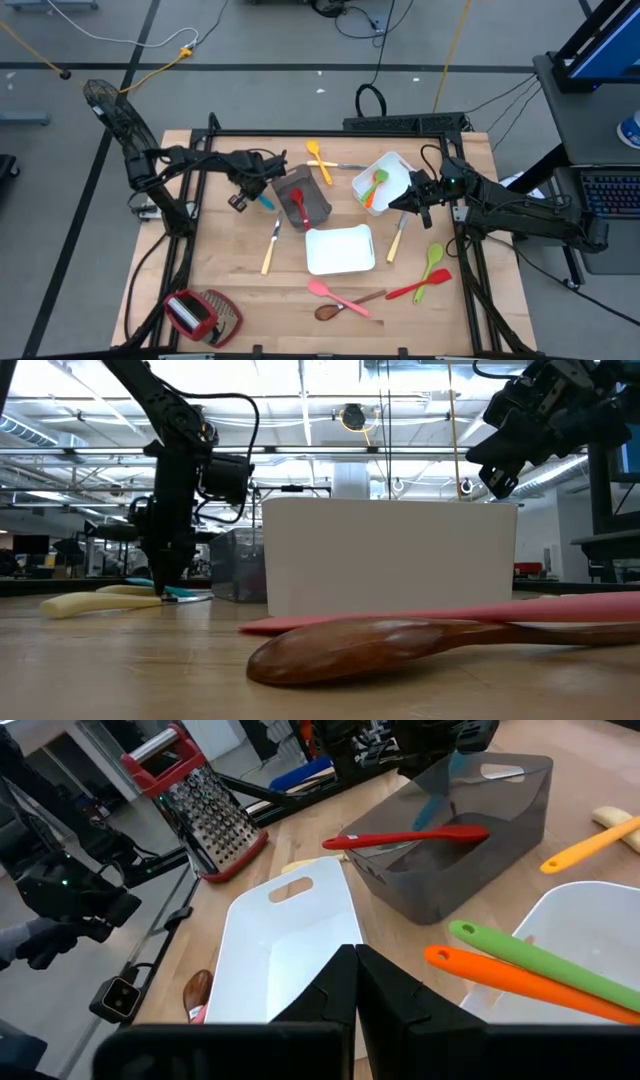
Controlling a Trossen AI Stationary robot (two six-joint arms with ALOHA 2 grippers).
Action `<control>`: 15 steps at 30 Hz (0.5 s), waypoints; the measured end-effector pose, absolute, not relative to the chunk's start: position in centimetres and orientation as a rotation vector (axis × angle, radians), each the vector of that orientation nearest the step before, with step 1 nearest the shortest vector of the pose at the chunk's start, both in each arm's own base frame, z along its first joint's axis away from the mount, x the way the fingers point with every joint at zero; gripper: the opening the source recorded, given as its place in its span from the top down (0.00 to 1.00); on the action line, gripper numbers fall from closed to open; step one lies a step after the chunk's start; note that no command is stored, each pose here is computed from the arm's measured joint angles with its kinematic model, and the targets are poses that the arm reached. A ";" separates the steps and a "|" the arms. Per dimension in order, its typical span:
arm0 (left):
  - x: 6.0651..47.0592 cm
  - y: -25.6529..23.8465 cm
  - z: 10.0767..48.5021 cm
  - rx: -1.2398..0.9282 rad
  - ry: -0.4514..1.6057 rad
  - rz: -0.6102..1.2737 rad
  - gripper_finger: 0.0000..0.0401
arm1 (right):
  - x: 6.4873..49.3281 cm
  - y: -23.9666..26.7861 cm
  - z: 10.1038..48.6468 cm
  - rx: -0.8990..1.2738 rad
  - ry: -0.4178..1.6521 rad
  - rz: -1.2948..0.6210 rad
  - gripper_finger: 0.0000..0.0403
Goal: Pick & Place Kitchen Items
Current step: Put the blue spatula into the top white bin
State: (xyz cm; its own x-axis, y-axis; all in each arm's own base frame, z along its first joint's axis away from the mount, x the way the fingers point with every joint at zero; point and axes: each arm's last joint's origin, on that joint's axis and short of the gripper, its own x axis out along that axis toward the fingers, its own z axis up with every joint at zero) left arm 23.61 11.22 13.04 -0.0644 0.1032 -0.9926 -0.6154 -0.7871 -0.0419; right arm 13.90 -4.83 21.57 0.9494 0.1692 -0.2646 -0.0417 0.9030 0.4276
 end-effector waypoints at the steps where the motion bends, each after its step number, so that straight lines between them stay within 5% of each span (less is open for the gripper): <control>1: 23.6 11.1 13.2 -1.723 0.534 1.900 0.96 | 13.9 -4.8 21.6 0.432 0.302 0.111 1.00; 15: 22.1 9.4 18.4 -1.698 0.347 1.804 0.96 | 13.9 -4.8 21.6 0.432 0.302 0.113 1.00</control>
State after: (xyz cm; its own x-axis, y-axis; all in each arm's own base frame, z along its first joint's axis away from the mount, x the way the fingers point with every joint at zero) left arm 22.08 9.40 18.40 0.0283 0.2611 -0.9649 -0.6003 -0.7674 -0.2253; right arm 13.89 -4.82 21.57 0.9491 0.1714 -0.2641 -0.0440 0.9027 0.4279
